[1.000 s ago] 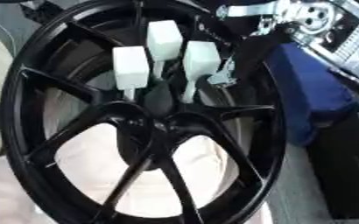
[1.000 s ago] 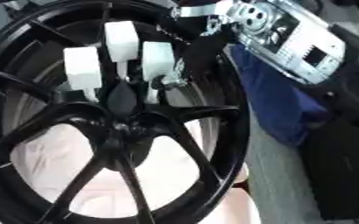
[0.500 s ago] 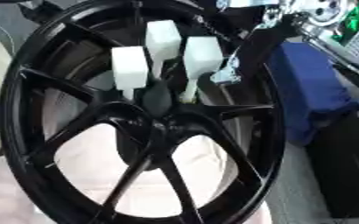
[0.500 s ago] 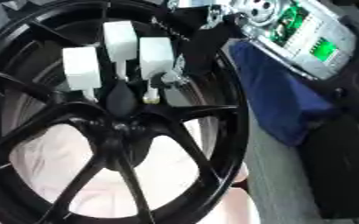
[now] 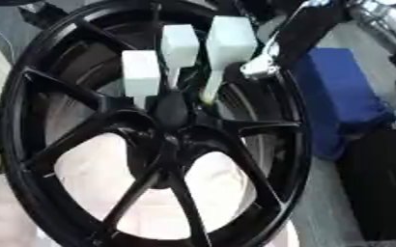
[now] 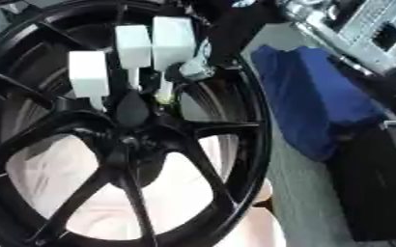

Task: Pull the pin out of the wheel hub.

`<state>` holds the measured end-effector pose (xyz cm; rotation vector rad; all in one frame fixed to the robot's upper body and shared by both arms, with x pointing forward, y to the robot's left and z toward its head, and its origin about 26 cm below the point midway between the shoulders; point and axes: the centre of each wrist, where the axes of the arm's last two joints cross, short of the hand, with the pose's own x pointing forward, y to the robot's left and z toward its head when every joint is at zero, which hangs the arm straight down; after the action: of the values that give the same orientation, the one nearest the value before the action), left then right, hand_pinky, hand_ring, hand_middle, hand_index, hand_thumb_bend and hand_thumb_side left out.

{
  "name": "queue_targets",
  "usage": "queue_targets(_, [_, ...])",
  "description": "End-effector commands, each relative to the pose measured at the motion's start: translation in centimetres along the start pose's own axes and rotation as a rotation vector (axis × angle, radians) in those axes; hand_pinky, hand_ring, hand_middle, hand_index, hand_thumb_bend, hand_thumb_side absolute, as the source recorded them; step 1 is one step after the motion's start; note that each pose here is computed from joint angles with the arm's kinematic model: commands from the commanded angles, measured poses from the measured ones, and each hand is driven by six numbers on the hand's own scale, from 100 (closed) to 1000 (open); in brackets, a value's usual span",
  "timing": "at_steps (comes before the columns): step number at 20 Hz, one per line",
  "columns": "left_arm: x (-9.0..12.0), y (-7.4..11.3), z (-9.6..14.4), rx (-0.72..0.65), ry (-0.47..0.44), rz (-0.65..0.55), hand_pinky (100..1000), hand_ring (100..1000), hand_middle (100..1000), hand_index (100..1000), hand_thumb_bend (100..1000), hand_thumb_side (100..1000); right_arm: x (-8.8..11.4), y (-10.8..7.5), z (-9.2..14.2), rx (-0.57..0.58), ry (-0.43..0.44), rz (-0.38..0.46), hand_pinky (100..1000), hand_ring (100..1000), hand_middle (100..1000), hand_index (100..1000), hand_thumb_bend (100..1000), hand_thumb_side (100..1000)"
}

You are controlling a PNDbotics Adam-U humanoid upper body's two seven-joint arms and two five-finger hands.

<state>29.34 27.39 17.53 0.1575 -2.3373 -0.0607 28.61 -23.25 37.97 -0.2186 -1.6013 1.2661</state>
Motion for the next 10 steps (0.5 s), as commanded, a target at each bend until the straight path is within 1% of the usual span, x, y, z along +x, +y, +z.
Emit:
queue_targets(1, [0.4, 0.4, -0.1, 0.011, -0.018, -0.017, 861, 684, 616, 734, 218, 604, 1.2, -2.3, 2.5, -0.101, -0.025, 0.003, 614, 514, 376, 382, 372, 100])
queue_targets(3, [0.4, 0.6, 0.1, 0.022, -0.014, -0.023, 861, 684, 615, 734, 218, 604, 0.8, -3.3, 3.7, -0.174, -0.019, -0.015, 616, 514, 377, 382, 370, 100])
queue_targets(5, [0.3, 0.8, 0.2, 0.034, -0.011, -0.032, 861, 683, 615, 734, 217, 604, -0.4, -4.4, 5.2, -0.271, 0.009, -0.041, 619, 515, 379, 383, 369, 100])
queue_targets(7, [0.2, 0.9, 0.3, 0.045, -0.012, -0.038, 861, 683, 615, 734, 216, 603, -2.2, -5.4, 6.8, -0.387, 0.053, -0.070, 623, 517, 384, 387, 367, 100])
queue_targets(10, [0.2, 1.1, 0.5, 0.063, -0.014, -0.048, 860, 681, 613, 734, 215, 603, -6.0, -6.9, 9.3, -0.591, 0.144, -0.116, 636, 532, 404, 411, 351, 100])
